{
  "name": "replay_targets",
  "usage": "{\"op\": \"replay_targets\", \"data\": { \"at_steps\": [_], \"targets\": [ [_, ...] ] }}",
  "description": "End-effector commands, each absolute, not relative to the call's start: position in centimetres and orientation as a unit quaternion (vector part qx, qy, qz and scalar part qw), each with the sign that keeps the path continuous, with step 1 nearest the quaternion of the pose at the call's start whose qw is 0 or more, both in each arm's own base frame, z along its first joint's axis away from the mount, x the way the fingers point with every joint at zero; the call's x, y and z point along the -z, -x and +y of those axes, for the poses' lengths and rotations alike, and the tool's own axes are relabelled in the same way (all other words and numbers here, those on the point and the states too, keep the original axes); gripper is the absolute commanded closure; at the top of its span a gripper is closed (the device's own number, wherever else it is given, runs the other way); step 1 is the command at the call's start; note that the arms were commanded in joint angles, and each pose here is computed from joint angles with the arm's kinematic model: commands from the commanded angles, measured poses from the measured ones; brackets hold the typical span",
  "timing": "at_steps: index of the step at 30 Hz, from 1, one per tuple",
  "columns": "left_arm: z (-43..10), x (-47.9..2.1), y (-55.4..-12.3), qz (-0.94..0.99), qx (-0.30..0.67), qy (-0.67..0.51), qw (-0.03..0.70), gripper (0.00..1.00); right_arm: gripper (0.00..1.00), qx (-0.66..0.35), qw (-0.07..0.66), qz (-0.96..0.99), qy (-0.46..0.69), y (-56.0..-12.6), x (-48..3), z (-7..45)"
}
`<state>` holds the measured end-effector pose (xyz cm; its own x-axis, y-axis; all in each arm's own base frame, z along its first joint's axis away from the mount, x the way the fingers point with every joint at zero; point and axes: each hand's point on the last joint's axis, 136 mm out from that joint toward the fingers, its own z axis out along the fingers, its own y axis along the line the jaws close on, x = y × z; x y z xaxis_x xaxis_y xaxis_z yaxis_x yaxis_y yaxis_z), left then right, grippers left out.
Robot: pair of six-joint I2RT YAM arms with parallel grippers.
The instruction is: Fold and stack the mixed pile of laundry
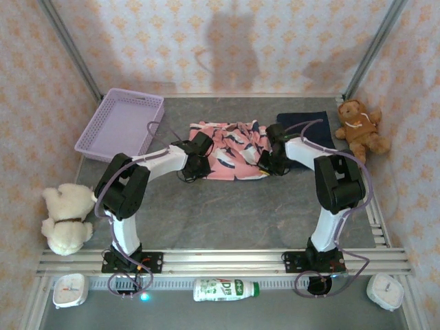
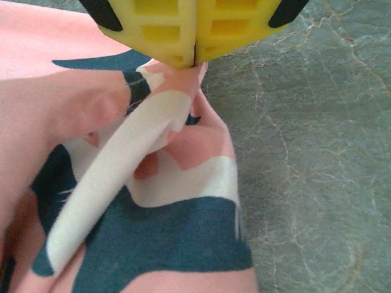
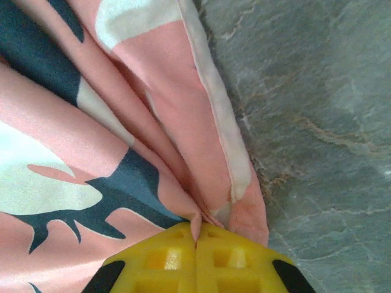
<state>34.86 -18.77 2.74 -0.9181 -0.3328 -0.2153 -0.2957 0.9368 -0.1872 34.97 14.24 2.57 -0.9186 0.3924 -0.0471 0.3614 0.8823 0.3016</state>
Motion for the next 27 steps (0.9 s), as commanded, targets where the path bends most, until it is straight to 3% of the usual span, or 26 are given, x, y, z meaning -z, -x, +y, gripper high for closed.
{"op": "replay_targets", "data": {
  "at_steps": [1,3,5,6,9,13,18,27],
  "targets": [
    [-15.4,-2.2,-33.3,0.98,0.006,0.165,0.113,1.0,1.0,-0.115,0.065,0.971,-0.198,-35.1,-2.8,12.0],
    [-15.1,-3.2,-32.9,0.981,0.006,0.161,0.112,1.0,0.92,-0.135,0.069,0.972,-0.181,-35.2,-4.1,12.7],
    [-15.1,-5.2,-33.0,0.981,0.008,0.152,0.123,0.99,0.64,-0.139,0.089,0.972,-0.169,-35.5,-5.7,12.7],
    [-15.2,-6.3,-33.4,0.98,0.014,0.149,0.133,0.92,0.48,-0.139,0.1,0.972,-0.16,-35.7,-6.5,12.6],
    [-15.4,-9.3,-35.0,0.976,0.029,0.144,0.162,0.64,0.19,-0.139,0.12,0.975,-0.125,-36.7,-8.1,12.8],
    [-15.6,-10.9,-37.8,0.971,0.046,0.148,0.184,0.54,0.03,-0.118,0.127,0.981,-0.088,-38.9,-8.3,12.8],
    [-15.9,-9.7,-39.7,0.972,0.046,0.153,0.172,0.54,0.01,-0.106,0.126,0.985,-0.051,-42.2,-7.3,13.5],
    [-13.0,-8.1,-37.9,0.97,0.044,0.19,0.146,0.54,0.0,-0.082,0.107,0.991,-0.017,-44.4,-3.7,15.4]
  ]
}}
